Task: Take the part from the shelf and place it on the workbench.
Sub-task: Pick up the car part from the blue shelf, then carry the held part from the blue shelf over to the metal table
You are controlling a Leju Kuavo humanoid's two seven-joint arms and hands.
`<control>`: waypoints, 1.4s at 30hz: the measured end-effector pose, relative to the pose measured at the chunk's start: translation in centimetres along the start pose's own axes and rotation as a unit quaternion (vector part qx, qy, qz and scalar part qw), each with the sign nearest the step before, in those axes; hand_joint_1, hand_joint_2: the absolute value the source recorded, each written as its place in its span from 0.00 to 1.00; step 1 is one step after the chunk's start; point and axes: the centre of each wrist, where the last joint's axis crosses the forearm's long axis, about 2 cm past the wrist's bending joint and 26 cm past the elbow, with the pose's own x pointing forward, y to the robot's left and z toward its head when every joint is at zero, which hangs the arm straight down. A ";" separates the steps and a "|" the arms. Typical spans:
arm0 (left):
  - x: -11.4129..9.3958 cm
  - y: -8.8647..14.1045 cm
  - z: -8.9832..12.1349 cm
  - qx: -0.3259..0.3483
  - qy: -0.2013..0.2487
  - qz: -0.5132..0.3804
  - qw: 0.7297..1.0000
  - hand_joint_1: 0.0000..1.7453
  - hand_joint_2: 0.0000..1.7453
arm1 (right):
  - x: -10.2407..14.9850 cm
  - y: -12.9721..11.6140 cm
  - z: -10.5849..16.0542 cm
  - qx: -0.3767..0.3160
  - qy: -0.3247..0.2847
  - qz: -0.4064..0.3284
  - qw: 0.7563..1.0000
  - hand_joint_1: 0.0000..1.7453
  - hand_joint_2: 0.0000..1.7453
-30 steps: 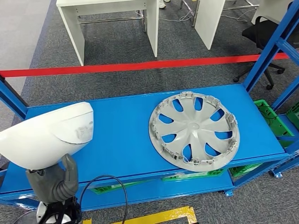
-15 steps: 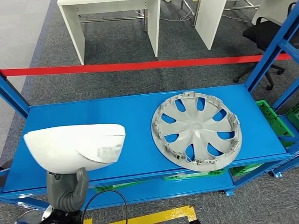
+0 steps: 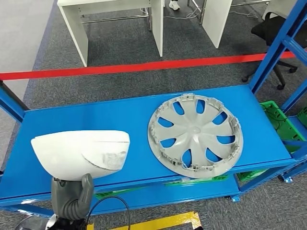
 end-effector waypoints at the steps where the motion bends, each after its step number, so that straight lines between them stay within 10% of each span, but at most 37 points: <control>1: 0.0 0.0 0.0 0.000 0.000 0.000 1.000 1.00 1.00 | 0.0 0.0 0.0 0.000 0.000 0.000 1.000 0.00 0.00; 42: 0.0 -0.2 -0.1 0.008 0.005 0.022 1.000 1.00 1.00 | 0.7 -0.1 -0.1 -0.024 0.008 -0.006 1.000 0.00 0.00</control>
